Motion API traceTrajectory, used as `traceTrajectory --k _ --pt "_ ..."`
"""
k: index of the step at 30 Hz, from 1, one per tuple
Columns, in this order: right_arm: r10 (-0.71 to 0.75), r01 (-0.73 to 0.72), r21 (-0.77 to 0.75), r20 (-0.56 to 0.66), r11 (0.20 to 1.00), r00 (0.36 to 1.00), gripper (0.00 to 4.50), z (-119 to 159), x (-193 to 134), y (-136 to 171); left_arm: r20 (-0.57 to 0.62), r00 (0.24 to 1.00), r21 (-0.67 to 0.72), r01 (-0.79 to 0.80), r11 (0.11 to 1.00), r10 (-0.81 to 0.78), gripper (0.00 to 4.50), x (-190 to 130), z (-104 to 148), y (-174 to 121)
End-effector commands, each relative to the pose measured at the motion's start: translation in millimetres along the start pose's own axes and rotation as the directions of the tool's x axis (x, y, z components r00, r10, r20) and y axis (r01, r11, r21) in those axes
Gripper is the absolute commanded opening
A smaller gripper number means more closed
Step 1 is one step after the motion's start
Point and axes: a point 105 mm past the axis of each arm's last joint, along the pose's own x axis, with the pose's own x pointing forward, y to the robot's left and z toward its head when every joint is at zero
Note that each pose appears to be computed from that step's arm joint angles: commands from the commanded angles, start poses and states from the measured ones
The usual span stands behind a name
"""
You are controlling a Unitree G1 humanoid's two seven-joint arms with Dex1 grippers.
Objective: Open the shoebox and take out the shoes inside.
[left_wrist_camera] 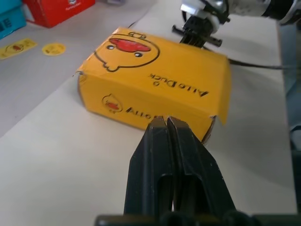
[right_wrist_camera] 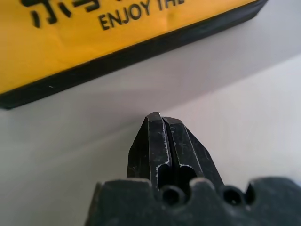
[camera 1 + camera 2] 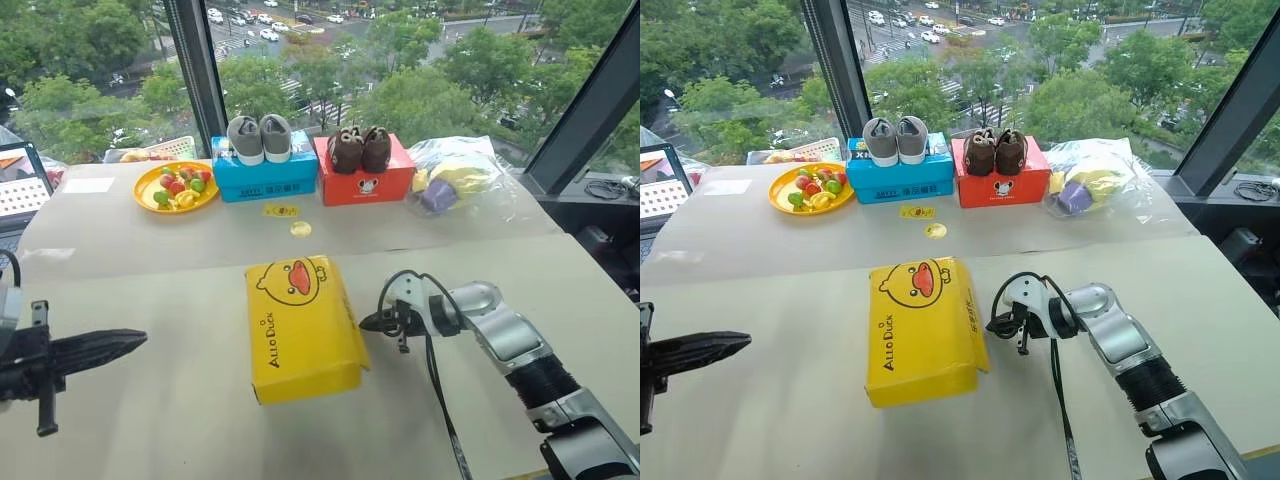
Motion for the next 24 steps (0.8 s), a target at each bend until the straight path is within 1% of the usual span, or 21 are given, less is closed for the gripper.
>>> traceTrajectory --k 1,2,4,5,9,16,18,19,22,24 --pt "0.023 -0.024 0.005 0.040 1.000 0.999 0.00 10 -5 0 -0.014 1.000 0.038 0.002 0.999 -0.002 0.10 2 -2 -6" --pt "0.010 -0.010 0.008 0.023 1.000 1.000 0.00 7 -5 -2 -0.011 1.000 0.036 0.001 0.999 0.000 0.10 3 -4 -7" --pt "-0.043 0.043 0.007 -0.072 0.999 0.997 0.00 -12 -4 -12 -0.020 1.000 0.018 0.014 1.000 -0.013 0.10 6 -13 -14" --pt "-0.055 0.056 0.008 -0.096 0.998 0.994 0.00 -18 -5 -14 -0.014 1.000 0.009 0.024 1.000 -0.024 0.10 9 -16 -18" --pt "-0.062 0.062 0.001 -0.114 0.998 0.992 0.00 -22 -3 -16 -0.011 0.999 0.003 0.049 0.999 -0.049 0.10 21 -24 -32" --pt "-0.035 0.034 -0.014 -0.107 0.999 0.994 0.00 -19 9 -8 0.002 0.999 -0.002 0.044 0.999 -0.044 0.10 32 -29 -38" --pt "-0.019 0.017 -0.015 -0.087 1.000 0.996 0.00 -14 13 -5 0.011 0.999 0.000 0.045 0.999 -0.045 0.10 34 -27 -39" --pt "-0.010 0.010 -0.010 -0.058 1.000 0.998 0.00 -7 15 -4 0.013 0.999 0.003 0.044 0.999 -0.044 0.10 35 -26 -39" --pt "0.030 -0.031 0.010 0.078 0.999 0.997 0.00 28 16 1 0.010 0.999 0.011 0.044 0.999 -0.044 0.10 37 -24 -38" --pt "0.052 -0.054 0.006 0.140 0.999 0.989 0.00 47 14 5 0.008 0.999 0.013 0.045 0.999 -0.045 0.10 37 -24 -37"
